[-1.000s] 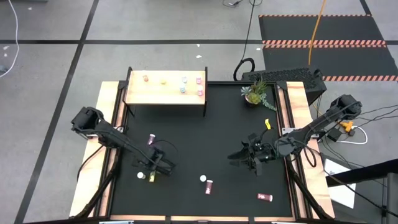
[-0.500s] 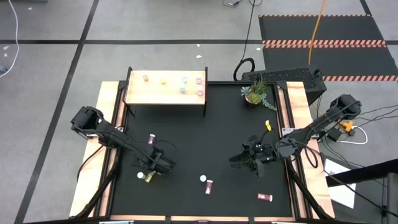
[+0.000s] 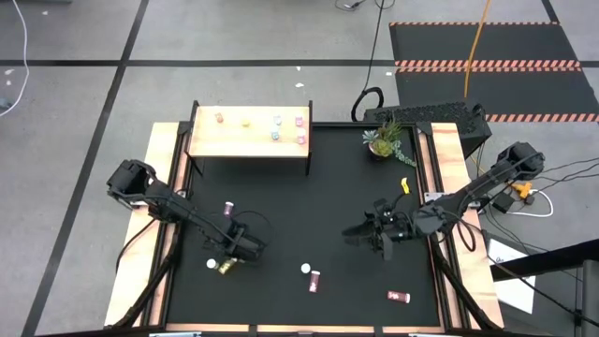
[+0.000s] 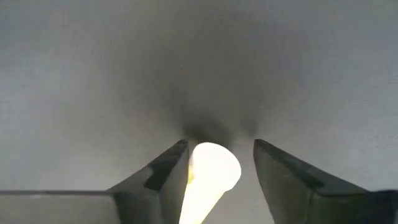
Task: Pick and place medicine bottles onto shelf by color
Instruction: Put the right yellow pill bottle on the shelf aligned with the other yellow pill bottle
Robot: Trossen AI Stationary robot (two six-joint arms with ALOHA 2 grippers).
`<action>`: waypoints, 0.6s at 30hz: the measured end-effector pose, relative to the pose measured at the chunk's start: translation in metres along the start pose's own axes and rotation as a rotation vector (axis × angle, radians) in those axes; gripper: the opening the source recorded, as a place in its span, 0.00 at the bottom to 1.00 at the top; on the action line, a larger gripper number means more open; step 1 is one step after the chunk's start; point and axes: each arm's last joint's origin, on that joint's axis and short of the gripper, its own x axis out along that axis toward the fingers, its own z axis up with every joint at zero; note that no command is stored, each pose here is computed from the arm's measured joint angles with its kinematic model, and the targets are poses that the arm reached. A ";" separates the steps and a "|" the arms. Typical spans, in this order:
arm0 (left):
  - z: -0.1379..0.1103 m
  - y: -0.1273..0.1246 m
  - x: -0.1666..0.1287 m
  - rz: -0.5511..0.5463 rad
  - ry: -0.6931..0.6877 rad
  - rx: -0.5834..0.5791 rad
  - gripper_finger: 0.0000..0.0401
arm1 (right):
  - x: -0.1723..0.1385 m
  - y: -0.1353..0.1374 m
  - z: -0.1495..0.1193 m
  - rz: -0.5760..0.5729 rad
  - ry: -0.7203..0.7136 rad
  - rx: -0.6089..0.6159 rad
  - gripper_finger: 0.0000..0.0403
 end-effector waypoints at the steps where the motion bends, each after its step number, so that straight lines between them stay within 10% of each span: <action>1: 0.000 0.000 0.000 0.000 0.001 0.009 0.43 | 0.000 0.000 0.000 -0.001 -0.001 0.002 0.44; 18: 0.000 -0.001 0.000 -0.012 0.012 0.330 0.57 | 0.000 0.000 0.001 -0.001 -0.001 0.010 0.44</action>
